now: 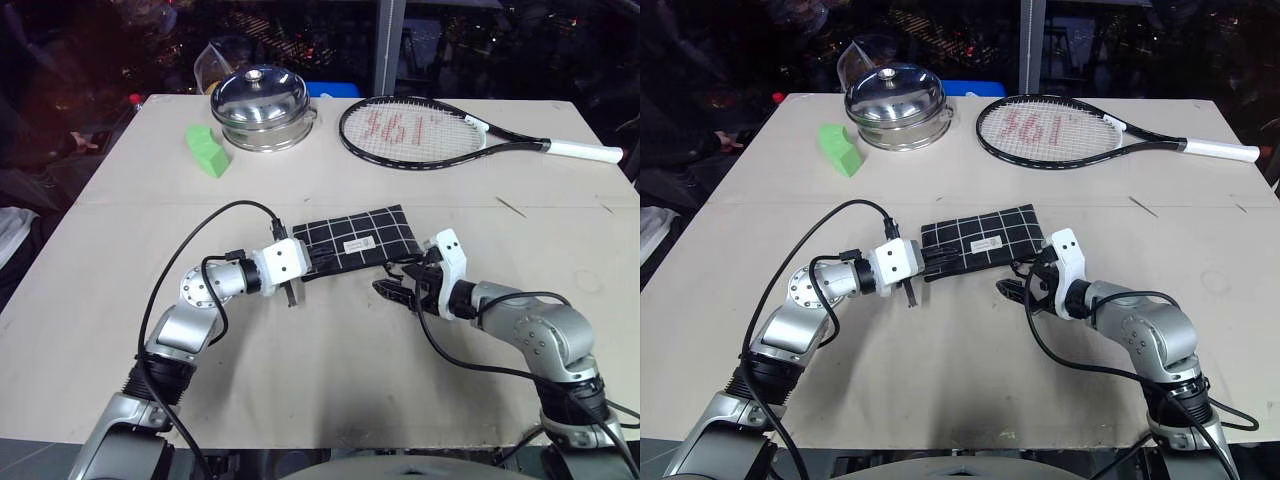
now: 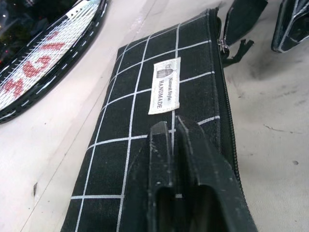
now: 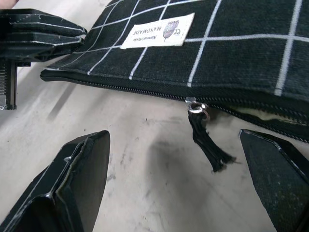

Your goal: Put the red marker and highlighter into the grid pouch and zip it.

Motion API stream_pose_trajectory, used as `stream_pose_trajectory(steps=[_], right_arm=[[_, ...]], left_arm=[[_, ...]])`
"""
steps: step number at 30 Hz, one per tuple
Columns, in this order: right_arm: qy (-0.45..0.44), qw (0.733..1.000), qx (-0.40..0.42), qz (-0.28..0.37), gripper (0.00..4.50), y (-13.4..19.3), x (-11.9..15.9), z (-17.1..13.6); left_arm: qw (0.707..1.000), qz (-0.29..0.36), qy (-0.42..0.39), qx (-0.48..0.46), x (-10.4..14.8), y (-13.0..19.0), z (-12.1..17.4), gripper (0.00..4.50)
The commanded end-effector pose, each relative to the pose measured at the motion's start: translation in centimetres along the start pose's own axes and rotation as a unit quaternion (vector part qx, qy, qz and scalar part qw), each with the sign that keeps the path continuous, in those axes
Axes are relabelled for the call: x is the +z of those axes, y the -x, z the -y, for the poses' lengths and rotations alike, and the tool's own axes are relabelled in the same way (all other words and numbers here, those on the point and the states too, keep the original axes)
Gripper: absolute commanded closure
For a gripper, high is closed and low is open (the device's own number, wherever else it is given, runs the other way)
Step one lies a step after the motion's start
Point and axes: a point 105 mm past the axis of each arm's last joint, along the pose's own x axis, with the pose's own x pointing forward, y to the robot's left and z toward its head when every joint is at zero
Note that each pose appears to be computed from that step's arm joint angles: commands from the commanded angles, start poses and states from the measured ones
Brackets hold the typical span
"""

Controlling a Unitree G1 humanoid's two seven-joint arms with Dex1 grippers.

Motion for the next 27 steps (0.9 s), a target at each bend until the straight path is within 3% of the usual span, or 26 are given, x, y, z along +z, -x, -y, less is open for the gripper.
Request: stream_pose_trajectory(steps=[1,2,6,9,16,19,24,27], right_arm=[[0.006,1.000,-0.006,0.017,0.16,-1.0,0.9,-0.2],[0.007,1.000,-0.012,0.021,0.16,-1.2,1.1,0.1],[0.007,0.999,-0.037,0.029,0.16,-1.8,1.2,0.8],[0.002,0.998,-0.047,0.035,1.38,-2.2,1.1,0.9],[-0.006,0.997,-0.061,0.050,1.38,-2.9,1.3,1.1],[-0.006,0.995,-0.075,0.061,2.26,-3.0,1.5,1.6],[-0.009,0.994,-0.083,0.072,4.45,-3.1,1.8,1.9],[-0.008,0.994,-0.084,0.076,4.45,-3.1,1.9,1.9]], left_arm=[[0.999,0.020,0.027,0.014,1.0,0.9,-0.7,4.36],[1.000,0.013,0.026,0.010,0.9,1.4,-0.6,4.36],[1.000,-0.017,0.000,0.011,0.2,2.2,-0.7,2.89],[1.000,-0.023,0.006,-0.003,0.0,2.3,0.0,2.81],[0.999,-0.024,0.026,-0.028,-0.2,3.0,1.8,2.81],[1.000,-0.025,0.010,-0.013,-0.2,2.9,1.7,2.81],[1.000,-0.021,0.014,-0.008,0.3,2.0,2.4,2.81],[1.000,-0.023,0.018,-0.005,0.3,1.8,2.7,2.81]])
